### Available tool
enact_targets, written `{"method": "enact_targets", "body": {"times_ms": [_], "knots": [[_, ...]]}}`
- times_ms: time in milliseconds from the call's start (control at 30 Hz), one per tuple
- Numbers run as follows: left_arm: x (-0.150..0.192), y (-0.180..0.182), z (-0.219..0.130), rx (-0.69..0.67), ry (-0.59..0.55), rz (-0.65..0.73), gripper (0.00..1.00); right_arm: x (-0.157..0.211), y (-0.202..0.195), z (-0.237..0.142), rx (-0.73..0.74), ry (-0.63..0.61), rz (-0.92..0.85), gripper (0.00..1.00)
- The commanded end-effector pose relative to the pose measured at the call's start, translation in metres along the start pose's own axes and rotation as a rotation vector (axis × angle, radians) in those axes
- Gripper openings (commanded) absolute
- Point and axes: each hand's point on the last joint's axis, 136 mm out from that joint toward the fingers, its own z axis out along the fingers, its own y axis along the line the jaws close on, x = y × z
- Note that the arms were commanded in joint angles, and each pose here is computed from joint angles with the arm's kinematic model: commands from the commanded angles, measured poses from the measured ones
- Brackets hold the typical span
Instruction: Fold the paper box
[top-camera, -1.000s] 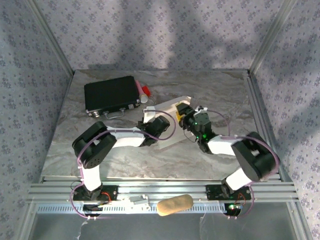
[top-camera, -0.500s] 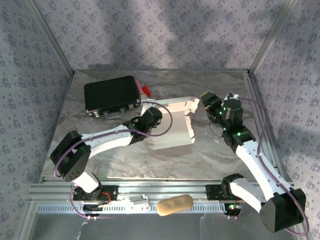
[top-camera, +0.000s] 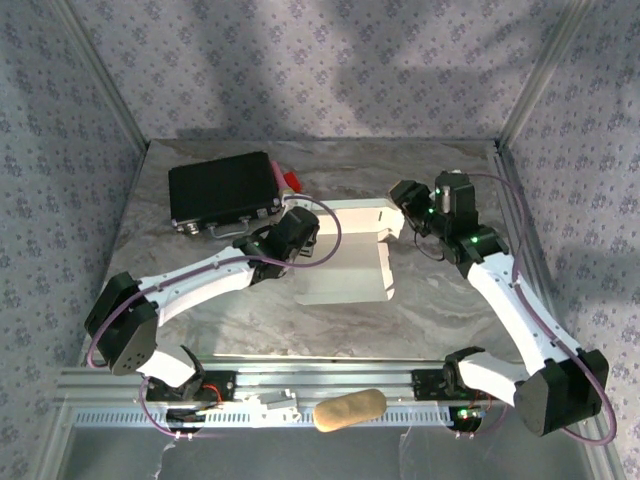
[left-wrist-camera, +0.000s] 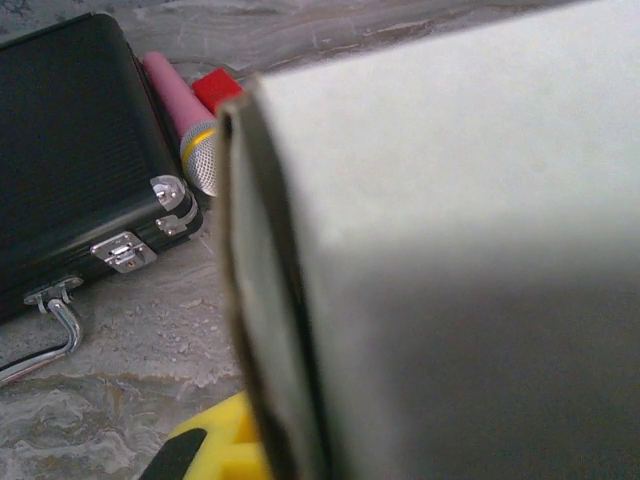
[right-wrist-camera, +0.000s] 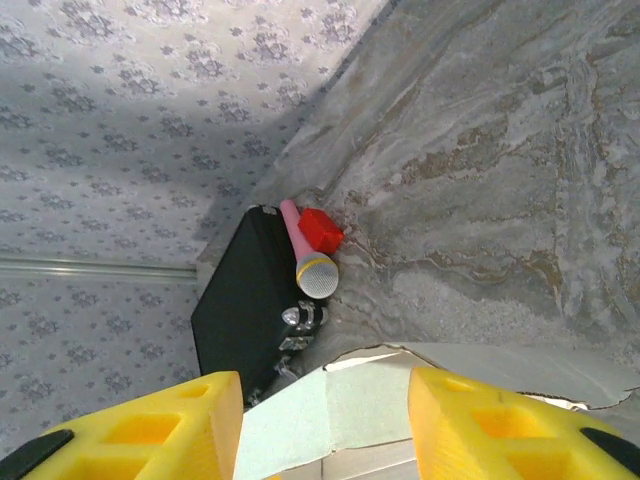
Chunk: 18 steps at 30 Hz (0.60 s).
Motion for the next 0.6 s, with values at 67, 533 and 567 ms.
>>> {"method": "enact_targets", "body": {"times_ms": [67,533,567], "knots": [[-0.016,-0.002,-0.011,0.023,-0.016,-0.019,0.0,0.005,0.005,0.0,0.002,0.025,-0.025,0.48],[-0.021,-0.008,-0.013,0.028,-0.014,-0.012,0.0,0.021,0.005,0.017,0.015,0.061,-0.016,0.43],[-0.022,-0.008,-0.013,0.029,-0.015,-0.012,0.0,0.021,0.005,0.018,0.015,0.062,-0.015,0.43]]}}
